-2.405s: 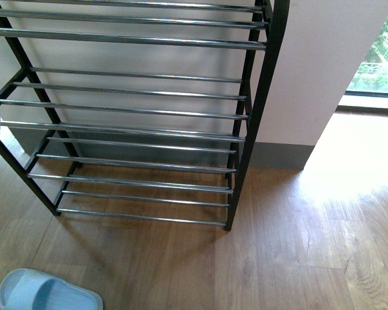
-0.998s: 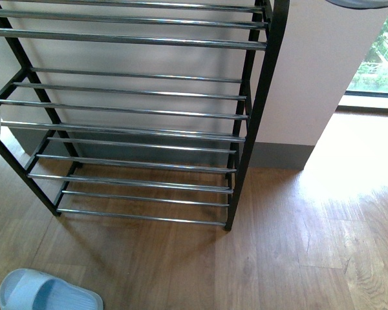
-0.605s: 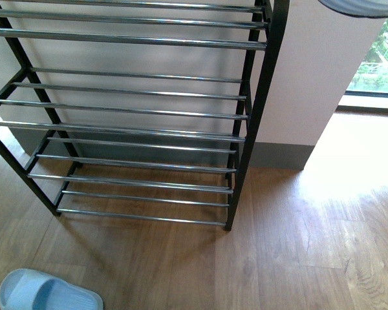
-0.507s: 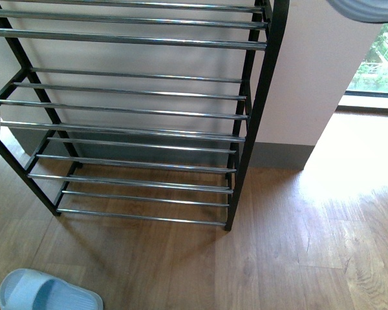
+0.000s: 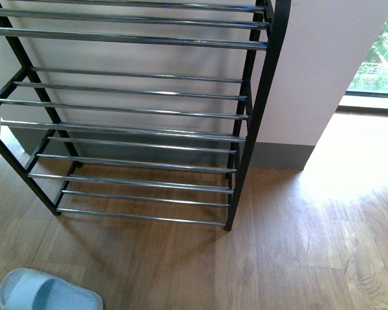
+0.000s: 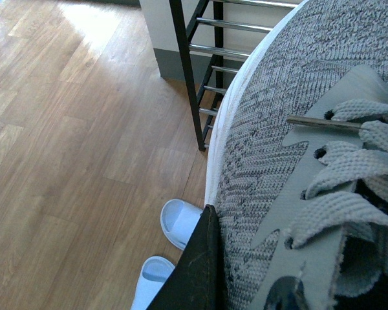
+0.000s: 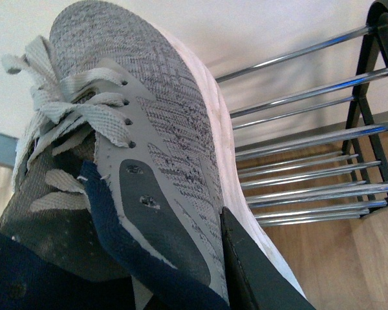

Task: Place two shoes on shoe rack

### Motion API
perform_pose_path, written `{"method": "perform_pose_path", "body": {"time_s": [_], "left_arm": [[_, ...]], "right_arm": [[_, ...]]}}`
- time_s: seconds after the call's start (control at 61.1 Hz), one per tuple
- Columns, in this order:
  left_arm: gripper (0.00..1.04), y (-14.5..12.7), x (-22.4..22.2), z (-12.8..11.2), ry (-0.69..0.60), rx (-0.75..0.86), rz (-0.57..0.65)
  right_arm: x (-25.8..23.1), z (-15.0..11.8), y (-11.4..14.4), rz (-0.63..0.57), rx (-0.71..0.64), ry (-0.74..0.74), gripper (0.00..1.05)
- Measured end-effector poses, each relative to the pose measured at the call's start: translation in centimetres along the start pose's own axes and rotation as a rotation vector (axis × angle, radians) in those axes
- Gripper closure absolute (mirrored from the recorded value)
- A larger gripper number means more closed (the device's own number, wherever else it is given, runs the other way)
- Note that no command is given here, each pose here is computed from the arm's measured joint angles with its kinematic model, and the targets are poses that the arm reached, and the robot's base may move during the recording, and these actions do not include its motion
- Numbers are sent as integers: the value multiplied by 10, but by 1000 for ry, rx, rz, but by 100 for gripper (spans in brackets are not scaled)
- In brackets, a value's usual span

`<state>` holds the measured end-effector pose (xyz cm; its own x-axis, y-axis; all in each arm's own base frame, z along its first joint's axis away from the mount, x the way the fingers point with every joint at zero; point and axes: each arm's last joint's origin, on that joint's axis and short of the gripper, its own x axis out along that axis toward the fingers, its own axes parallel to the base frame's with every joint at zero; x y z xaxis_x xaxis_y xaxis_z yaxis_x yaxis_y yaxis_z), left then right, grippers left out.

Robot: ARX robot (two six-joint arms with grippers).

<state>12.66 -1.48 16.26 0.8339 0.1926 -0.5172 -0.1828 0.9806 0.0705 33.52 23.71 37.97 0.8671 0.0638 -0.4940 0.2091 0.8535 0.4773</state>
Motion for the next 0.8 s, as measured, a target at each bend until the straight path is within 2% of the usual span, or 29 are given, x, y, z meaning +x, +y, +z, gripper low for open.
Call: {"method": "perform_pose_path", "body": {"time_s": [0.147, 0.409, 0.802], "left_arm": [[102, 0, 0, 0, 0, 0, 0], [102, 0, 0, 0, 0, 0, 0], [102, 0, 0, 0, 0, 0, 0]], "right_arm": [[11, -4, 4, -82, 19, -59, 103], [30, -9, -4, -198, 19, -72, 103], [71, -16, -44, -355, 62, -44, 103]]}}
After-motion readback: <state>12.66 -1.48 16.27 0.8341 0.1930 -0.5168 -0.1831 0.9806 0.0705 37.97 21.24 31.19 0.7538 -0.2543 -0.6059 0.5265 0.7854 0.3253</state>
